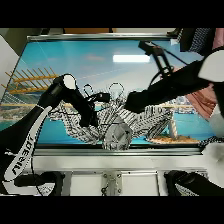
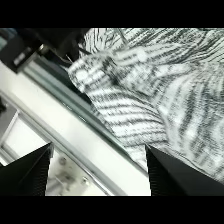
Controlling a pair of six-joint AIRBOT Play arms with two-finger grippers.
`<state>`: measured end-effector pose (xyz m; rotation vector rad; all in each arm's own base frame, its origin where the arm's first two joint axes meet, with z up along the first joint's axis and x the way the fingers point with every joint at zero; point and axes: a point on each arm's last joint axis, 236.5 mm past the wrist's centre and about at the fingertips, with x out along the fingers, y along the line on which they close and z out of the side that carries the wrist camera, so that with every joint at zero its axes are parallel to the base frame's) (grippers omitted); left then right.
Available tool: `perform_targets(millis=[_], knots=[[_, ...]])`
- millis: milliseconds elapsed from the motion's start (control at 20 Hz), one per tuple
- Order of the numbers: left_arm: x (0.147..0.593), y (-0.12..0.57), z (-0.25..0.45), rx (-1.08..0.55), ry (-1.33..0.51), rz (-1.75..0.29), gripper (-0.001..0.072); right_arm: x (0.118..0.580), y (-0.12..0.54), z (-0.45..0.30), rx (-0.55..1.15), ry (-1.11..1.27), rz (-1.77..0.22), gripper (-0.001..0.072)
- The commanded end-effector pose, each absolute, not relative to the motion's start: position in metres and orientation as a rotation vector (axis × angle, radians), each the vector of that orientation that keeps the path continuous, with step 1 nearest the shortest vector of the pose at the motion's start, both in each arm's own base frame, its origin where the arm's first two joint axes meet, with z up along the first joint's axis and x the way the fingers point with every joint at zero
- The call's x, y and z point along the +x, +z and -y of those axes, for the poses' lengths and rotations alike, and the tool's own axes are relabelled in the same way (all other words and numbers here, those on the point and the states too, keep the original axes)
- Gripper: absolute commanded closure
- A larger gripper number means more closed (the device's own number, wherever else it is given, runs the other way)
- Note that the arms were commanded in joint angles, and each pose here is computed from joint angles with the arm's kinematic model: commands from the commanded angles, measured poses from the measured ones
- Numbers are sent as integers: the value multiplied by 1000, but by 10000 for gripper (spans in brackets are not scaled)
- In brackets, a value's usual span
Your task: Fold the clothes and pants, and hang the long-sleeved shirts on hangers.
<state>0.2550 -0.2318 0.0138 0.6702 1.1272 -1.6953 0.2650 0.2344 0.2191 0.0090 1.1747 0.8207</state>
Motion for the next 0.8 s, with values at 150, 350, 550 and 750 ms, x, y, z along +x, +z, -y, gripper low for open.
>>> perform_targets(millis=[150,350,550,750], knots=[[255,14,232,672,-1696,-1126,698,281,240,-172,-201,1032,-920,77],[256,14,232,672,-1694,-1124,698,292,243,-126,36,1120,-716,76],[255,14,232,672,-1694,-1125,698,294,188,-75,94,1124,-581,77],[255,14,232,672,-1695,-1126,698,286,142,-77,261,1193,-626,76]])
